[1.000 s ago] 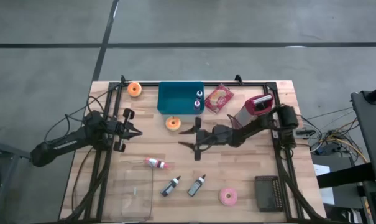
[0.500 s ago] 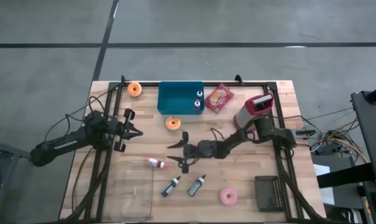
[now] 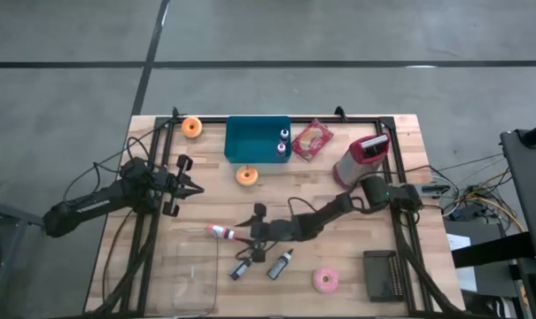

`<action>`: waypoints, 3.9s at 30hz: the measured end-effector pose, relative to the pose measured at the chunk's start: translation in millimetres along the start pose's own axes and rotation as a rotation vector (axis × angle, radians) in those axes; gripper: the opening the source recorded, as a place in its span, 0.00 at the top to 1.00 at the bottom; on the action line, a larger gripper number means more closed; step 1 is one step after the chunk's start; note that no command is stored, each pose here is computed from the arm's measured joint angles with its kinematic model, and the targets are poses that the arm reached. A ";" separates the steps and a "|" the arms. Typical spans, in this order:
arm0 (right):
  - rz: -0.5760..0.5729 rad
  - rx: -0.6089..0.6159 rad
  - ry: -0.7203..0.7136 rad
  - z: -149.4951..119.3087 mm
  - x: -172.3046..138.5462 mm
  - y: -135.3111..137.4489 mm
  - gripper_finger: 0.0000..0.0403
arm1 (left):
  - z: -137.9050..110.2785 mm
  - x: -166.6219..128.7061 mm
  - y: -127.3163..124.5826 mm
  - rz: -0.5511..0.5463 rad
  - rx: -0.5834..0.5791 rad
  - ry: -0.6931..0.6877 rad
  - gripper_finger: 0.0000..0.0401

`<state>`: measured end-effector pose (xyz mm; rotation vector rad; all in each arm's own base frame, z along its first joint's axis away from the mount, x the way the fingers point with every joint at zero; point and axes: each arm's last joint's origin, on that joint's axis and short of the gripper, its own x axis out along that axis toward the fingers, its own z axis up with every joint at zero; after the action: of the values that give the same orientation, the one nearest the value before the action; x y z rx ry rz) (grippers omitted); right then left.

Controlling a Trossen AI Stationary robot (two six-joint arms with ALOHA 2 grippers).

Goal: Pick & Place Food Item
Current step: Put the pink food coloring into the blue bin

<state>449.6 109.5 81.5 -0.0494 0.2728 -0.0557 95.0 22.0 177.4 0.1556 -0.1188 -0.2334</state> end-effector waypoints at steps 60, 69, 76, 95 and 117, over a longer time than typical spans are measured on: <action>0.032 0.011 0.154 7.0 20.4 -10.0 0.71 | -0.2 0.1 0.1 0.000 -0.001 0.002 0.94; -0.062 -0.064 0.308 68.4 -19.8 -25.9 0.71 | -0.2 0.1 0.0 0.000 -0.001 0.001 0.94; -0.211 -0.113 0.485 114.6 -66.2 -70.9 0.71 | -0.1 0.1 0.0 -0.001 -0.001 0.001 0.94; -0.314 -0.100 0.699 176.9 -120.2 -204.0 0.71 | -0.6 0.3 0.2 -0.001 -0.004 0.006 0.94; -0.413 -0.023 0.904 199.7 -115.4 -332.3 0.71 | -0.6 0.3 0.2 0.000 -0.004 0.005 0.94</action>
<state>376.6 -206.5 323.2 -0.1012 1.1653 -0.4919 95.4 22.2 176.9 0.1527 -0.1133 -0.2336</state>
